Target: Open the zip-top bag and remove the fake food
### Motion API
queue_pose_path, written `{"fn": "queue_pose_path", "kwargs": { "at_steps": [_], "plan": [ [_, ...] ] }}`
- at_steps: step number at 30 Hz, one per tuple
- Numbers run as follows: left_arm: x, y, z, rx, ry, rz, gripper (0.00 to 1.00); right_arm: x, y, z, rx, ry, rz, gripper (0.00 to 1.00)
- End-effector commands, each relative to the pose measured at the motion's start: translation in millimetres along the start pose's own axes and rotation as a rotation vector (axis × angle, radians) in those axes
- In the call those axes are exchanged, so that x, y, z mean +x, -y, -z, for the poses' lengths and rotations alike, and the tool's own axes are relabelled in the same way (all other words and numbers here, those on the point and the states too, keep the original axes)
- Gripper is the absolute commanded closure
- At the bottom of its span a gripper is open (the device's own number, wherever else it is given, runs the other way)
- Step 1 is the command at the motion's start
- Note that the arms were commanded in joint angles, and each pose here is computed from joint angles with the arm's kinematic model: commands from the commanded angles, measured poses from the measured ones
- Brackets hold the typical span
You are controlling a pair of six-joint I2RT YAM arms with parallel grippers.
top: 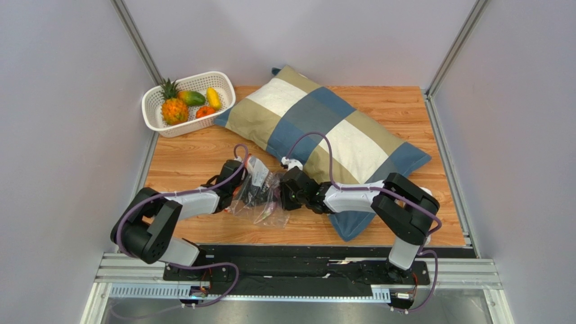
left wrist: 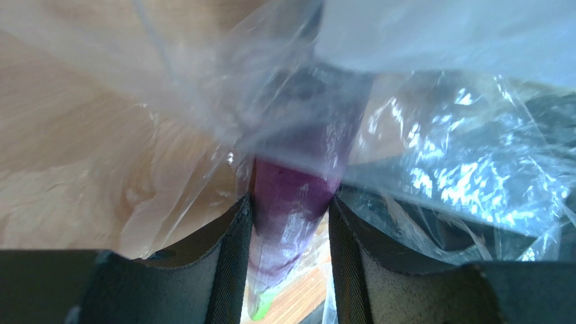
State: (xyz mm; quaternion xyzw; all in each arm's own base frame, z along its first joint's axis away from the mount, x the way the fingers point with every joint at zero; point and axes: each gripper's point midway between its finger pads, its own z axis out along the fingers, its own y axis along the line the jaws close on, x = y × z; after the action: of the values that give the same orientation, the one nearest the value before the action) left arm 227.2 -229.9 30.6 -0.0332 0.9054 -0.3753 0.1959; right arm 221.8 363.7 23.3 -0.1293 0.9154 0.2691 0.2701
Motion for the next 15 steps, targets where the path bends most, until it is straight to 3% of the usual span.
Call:
{"fn": "queue_pose_path", "kwargs": {
  "at_steps": [1,8,15],
  "plan": [
    [4,5,-5,0.06,-0.005,-0.082,0.51,-20,-26,-5,-0.099,0.033,-0.03,0.95],
    [14,-11,-18,-0.011,-0.054,-0.066,0.51,-23,-32,-8,-0.139,0.011,-0.068,1.0],
    [7,-42,-29,-0.153,0.01,-0.012,0.57,-20,-21,2,-0.087,-0.007,-0.065,1.0]
  ]
}}
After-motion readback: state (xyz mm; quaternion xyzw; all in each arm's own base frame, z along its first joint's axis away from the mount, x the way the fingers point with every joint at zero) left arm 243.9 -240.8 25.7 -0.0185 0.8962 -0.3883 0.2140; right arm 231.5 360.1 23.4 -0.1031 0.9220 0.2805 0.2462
